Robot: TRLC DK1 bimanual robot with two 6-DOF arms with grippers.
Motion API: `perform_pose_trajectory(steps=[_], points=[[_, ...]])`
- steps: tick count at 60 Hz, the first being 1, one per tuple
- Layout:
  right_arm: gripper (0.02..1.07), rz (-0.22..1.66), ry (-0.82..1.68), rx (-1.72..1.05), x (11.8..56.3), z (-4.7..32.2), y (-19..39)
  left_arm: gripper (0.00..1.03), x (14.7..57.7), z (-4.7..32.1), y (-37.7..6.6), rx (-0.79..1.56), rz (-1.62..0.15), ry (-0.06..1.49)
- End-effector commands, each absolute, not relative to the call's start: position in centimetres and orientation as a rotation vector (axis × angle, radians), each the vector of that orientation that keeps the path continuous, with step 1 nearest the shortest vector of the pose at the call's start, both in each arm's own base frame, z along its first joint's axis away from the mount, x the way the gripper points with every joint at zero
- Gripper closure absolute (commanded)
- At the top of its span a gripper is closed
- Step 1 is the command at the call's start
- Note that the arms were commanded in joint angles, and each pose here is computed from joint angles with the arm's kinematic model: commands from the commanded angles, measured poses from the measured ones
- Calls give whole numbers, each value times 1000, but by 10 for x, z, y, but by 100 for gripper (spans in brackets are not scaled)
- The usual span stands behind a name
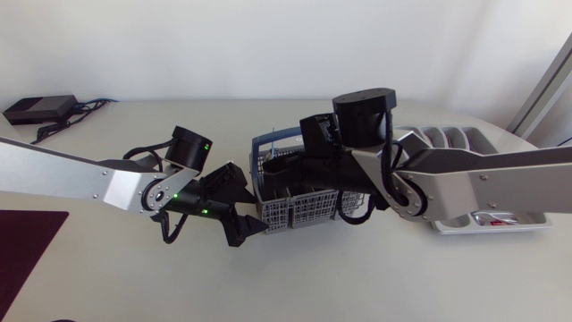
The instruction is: Sort the cutlery from the basket into the organizer compartments.
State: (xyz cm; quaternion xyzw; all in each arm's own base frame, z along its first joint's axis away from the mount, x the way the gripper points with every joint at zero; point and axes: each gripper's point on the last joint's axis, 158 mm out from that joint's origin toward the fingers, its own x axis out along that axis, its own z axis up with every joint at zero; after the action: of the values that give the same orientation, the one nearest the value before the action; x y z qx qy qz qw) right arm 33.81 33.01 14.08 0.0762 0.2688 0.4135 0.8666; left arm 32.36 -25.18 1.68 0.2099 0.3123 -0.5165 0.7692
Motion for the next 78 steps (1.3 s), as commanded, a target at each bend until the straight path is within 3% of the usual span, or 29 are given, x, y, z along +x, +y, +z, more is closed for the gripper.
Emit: perform_pose_trajectory(steps=[1, 31, 41, 57, 78], points=[[99, 877, 550, 210, 332, 154, 328, 15, 328, 14, -253, 433, -1115, 691], [99, 787, 341, 199, 339, 261, 255, 14, 346, 45, -222, 406, -1020, 638], [99, 704, 324, 139, 327, 274, 214, 14, 342, 68, -215, 402, -1002, 613], [98, 580, 409, -12, 318, 232, 139, 14, 335, 90, -208, 404, -978, 593], [98, 422, 505, -247, 314, 169, 33, 14, 337, 93, -202, 430, -937, 613]])
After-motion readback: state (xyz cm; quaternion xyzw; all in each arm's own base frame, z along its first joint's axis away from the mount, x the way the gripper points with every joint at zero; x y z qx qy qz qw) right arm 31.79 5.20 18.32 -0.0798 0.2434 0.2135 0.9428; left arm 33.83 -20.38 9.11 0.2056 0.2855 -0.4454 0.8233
